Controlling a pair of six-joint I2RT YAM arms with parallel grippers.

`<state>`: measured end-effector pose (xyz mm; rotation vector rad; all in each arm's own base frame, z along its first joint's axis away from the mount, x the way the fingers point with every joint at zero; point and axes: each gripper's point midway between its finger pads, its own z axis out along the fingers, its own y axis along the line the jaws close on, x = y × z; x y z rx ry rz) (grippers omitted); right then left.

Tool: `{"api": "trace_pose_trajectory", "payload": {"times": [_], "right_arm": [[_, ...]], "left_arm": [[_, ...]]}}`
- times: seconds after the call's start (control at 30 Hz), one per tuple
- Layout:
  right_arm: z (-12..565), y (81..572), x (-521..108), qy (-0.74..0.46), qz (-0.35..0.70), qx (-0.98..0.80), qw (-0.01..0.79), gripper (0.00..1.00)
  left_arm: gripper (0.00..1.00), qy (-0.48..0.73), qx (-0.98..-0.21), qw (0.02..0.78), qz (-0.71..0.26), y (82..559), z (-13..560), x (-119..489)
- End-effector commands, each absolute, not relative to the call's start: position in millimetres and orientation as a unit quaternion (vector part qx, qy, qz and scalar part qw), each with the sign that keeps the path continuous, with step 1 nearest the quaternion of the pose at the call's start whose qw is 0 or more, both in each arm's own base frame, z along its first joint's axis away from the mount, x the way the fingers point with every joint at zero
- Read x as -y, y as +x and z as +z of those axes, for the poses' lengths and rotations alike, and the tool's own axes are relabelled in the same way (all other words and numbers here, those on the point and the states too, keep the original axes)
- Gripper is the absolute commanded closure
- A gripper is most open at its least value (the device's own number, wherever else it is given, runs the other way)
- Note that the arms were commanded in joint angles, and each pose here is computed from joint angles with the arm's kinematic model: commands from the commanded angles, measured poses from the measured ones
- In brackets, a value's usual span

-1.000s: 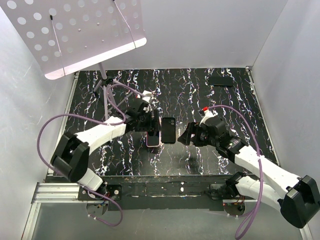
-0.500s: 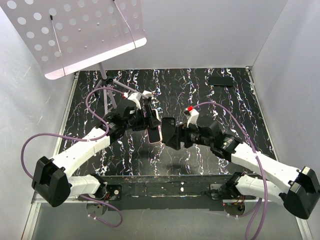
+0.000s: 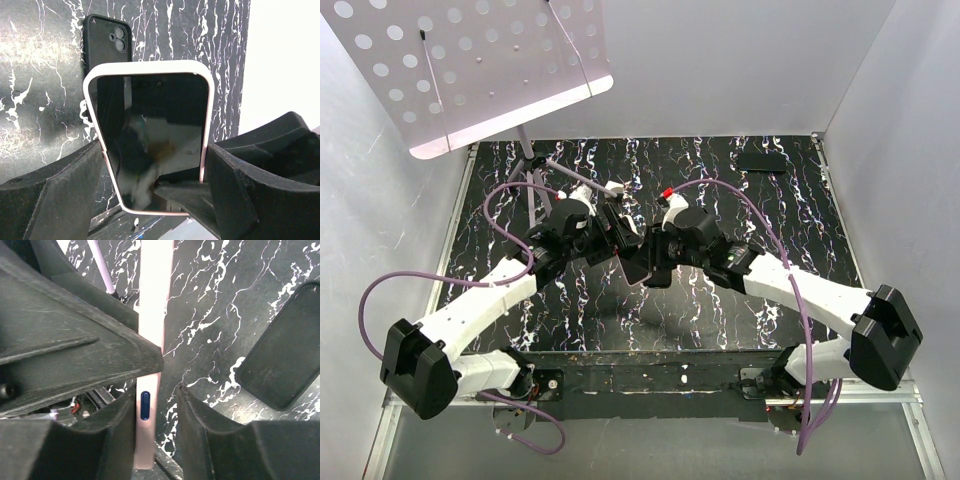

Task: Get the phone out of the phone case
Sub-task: Adjust the phone.

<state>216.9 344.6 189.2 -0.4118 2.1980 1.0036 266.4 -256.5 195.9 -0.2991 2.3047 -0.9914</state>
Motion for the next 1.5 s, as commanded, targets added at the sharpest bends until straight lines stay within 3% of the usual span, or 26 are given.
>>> {"api": "trace_pose_trajectory", "payload": {"times": [0.0,0.03,0.1,0.13,0.17,0.23,0.33,0.43,0.5,0.67,0.87,0.93,0.97,1.2,1.4,1.47], "right_arm": [[197.3,221.0,-342.5,-0.134,0.389,-0.839,0.357,0.66],[197.0,218.2,-344.1,-0.135,0.396,-0.837,0.352,0.73],[196.0,213.2,-344.1,-0.136,0.407,-0.835,0.344,0.98],[197.1,209.0,-340.4,-0.133,0.416,-0.834,0.337,0.99],[205.3,211.6,-339.5,-0.127,0.436,-0.822,0.344,0.99],[218.5,209.2,-330.1,-0.110,0.479,-0.804,0.335,0.99],[231.7,208.5,-308.3,-0.090,0.532,-0.776,0.325,0.99],[242.8,200.4,-284.9,-0.083,0.586,-0.744,0.311,0.99],[261.3,193.6,-271.6,-0.094,0.630,-0.703,0.316,0.99],[290.4,170.1,-258.9,-0.129,0.675,-0.654,0.315,0.99],[312.2,165.0,-256.4,-0.128,0.694,-0.627,0.329,0.99],[317.4,164.0,-257.6,-0.127,0.704,-0.619,0.324,0.99],[318.8,164.2,-258.5,-0.131,0.708,-0.614,0.322,0.99],[324.8,164.0,-266.5,-0.137,0.723,-0.595,0.323,0.99],[315.4,166.7,-277.4,-0.133,0.692,-0.624,0.338,0.99],[309.7,168.0,-277.8,-0.130,0.681,-0.636,0.339,0.99]], "left_arm": [[1.00,-0.124,-0.829,0.348,-0.420,270.4,244.1,255.9],[1.00,-0.124,-0.827,0.351,-0.422,271.2,246.5,256.1],[0.99,-0.115,-0.822,0.355,-0.430,272.6,253.0,258.7],[0.65,-0.102,-0.814,0.362,-0.444,271.5,261.2,261.9],[0.41,-0.087,-0.806,0.369,-0.455,270.8,267.5,263.9],[0.21,-0.059,-0.787,0.391,-0.473,267.2,281.8,264.9],[0.09,-0.029,-0.762,0.434,-0.480,261.9,300.2,257.9],[0.07,0.003,-0.747,0.463,-0.477,256.2,308.4,252.8],[0.09,0.032,-0.737,0.471,-0.483,252.2,306.3,254.5],[0.27,0.065,-0.699,0.448,-0.554,240.7,313.0,268.6],[0.29,0.087,-0.647,0.402,-0.642,229.9,329.4,291.8],[0.48,0.091,-0.632,0.379,-0.670,227.2,333.0,299.7],[0.53,0.093,-0.622,0.371,-0.683,225.3,336.2,302.7],[0.58,0.101,-0.605,0.325,-0.720,211.6,337.8,326.2],[0.78,0.103,-0.593,0.331,-0.726,215.8,348.7,332.8],[0.89,0.108,-0.599,0.329,-0.723,216.4,349.8,335.1]]}}
